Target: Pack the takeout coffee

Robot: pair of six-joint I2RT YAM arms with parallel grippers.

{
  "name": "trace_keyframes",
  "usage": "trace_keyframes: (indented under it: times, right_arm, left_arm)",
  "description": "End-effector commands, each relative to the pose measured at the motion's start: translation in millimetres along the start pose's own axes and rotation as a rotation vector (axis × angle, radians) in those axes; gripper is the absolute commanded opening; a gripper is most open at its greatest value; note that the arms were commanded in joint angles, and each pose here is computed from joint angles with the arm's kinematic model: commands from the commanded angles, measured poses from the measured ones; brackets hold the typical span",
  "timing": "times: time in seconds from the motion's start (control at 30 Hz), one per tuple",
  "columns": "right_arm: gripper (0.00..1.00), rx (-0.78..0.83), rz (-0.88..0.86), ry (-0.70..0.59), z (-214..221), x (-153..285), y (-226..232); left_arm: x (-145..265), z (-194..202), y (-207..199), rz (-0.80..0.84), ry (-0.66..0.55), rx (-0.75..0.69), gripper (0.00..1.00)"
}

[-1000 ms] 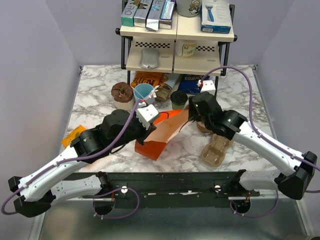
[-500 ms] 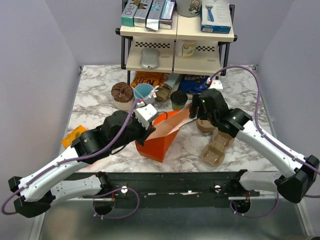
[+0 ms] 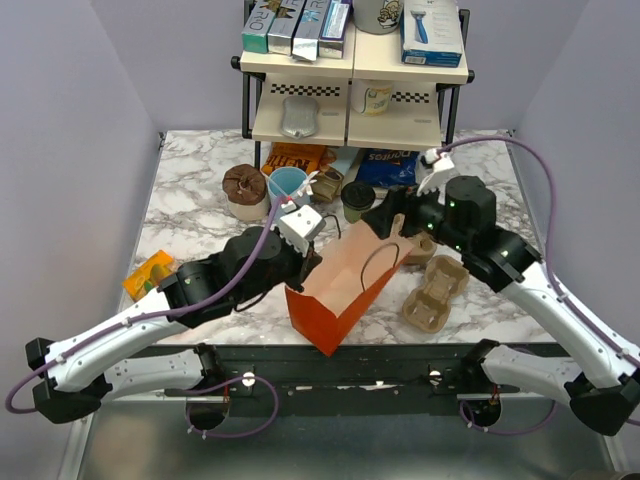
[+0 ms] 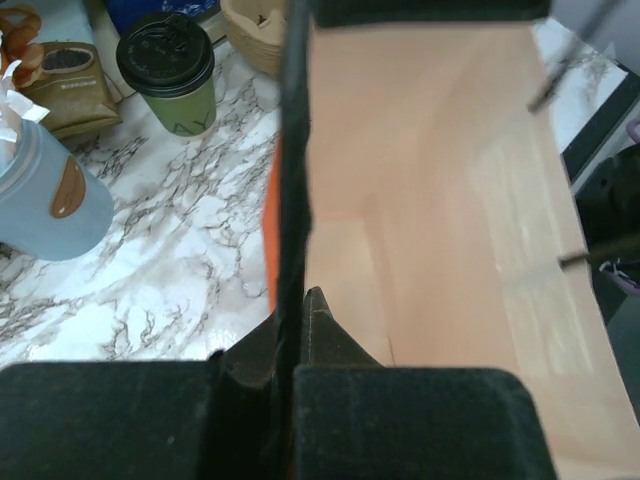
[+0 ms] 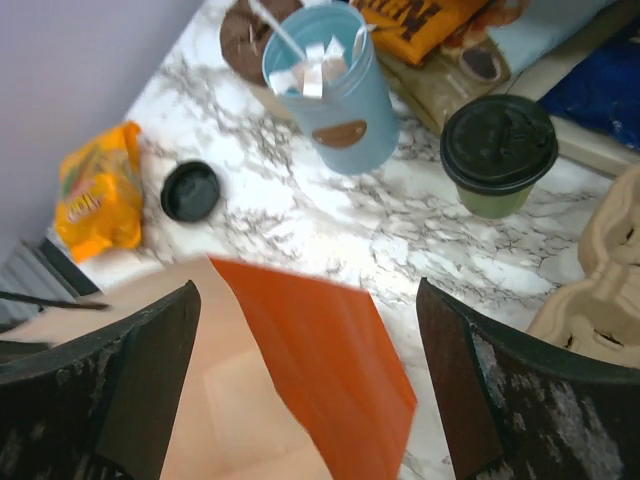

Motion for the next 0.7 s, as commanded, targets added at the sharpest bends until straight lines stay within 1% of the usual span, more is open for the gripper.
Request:
trace_keyframes:
  times: [0.0,0.03,0.13,0.2,0.23,0.27,0.3,0.43,0.53,0.67]
  right_arm:
    - [0.99,-0.172,0.171,-0.144,-33.2,28.6,-3.9]
    - [1.00,-0.193,0.267,-0.139,-30.5,38.7,-11.2]
    - [1.00,-0.245,0.370,-0.137,-26.0,58.0,-17.7]
    - [1.00,-0.276,0.396,-0.129,-21.7,67.4,-18.7]
    - [1.00,-0.280,0.406,-0.096,-15.8,71.5,-19.1]
    - [1.00,-0.290,0.404,-0.091,-14.4,76.7,-18.3]
    - [1.00,-0.301,0.397,-0.078,-13.2,79.2,-17.0]
    - [1.00,-0.345,0.333,0.045,3.3,81.0,-8.9]
    - [1.00,-0.373,0.284,0.105,16.6,76.8,-4.7]
    - [0.99,-0.372,0.247,0.168,26.5,67.2,-2.2]
  left_arm:
    - [-0.1,-11.2,-4.1,-0.109,-0.093,0.064,0.00]
    - [0.0,-11.0,-7.0,-0.120,-0.102,0.060,0.00]
    - [-3.7,-11.2,-14.8,-0.139,-0.130,0.060,0.00]
    - [-7.1,-9.8,-19.4,-0.197,-0.153,0.061,0.00]
    - [-8.4,-9.7,-21.4,-0.219,-0.162,0.069,0.00]
    - [-9.8,-10.3,-21.5,-0.265,-0.182,0.085,0.00]
    - [-12.6,-8.1,-26.8,-0.270,-0.179,0.074,0.00]
    - [-17.0,-4.7,-35.9,-0.307,-0.202,0.062,0.00]
    - [-20.1,-2.1,-41.6,-0.345,-0.225,0.076,0.00]
    - [-25.2,-0.6,-53.4,-0.317,-0.235,0.090,0.00]
Point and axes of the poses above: each gripper's point midway between its finger pads, its own x axis back along the fingers, its own y axis along the line the jaws close on, z = x × y, the point moved 9 cm from there along x, back along the fingers, and after that the axes turned 8 degrees about x, right-handed, at the moved point
